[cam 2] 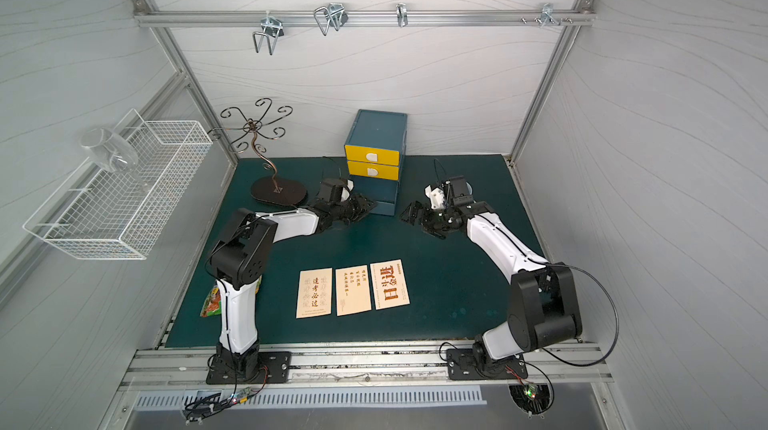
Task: Take the postcards out of the drawer
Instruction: Close the drawer in the storage box.
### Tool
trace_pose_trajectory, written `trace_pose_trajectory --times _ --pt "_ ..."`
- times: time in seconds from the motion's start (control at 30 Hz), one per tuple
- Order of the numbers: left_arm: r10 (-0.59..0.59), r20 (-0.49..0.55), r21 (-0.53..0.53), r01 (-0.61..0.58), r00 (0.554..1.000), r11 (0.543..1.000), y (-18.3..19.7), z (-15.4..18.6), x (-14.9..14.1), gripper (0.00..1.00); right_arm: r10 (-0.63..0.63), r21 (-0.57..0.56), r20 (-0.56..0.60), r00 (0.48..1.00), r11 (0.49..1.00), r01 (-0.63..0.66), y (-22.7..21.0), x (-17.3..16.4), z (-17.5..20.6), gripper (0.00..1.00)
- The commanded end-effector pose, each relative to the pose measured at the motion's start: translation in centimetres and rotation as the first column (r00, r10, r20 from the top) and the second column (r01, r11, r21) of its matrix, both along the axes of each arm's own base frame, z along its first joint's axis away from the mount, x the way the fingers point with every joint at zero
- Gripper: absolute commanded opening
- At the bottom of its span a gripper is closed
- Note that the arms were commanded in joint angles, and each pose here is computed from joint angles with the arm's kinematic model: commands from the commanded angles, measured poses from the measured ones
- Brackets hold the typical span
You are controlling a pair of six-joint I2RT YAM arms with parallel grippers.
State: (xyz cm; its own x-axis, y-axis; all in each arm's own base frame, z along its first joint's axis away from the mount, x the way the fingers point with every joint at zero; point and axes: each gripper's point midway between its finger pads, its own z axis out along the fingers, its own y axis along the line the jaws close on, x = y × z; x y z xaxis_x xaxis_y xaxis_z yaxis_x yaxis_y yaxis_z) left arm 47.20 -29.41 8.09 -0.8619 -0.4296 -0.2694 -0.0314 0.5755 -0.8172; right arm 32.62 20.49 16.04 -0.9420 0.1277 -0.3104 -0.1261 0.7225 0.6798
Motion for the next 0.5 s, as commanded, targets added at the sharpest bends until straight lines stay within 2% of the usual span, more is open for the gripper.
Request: trace_pose_trajectory --times 0.0,0.47 --pt "0.022 0.045 -0.024 -0.021 0.999 1.0 -0.6 0.8 2.2 0.51 -0.013 0.018 0.012 1.0 1.0 0.013 -0.3 -0.5 0.7 0.99" --pt "0.052 0.035 -0.064 -0.05 0.998 0.997 -1.8 -0.3 5.0 0.51 -0.024 0.007 0.003 1.0 1.0 0.024 -0.8 -1.3 0.1 0.99"
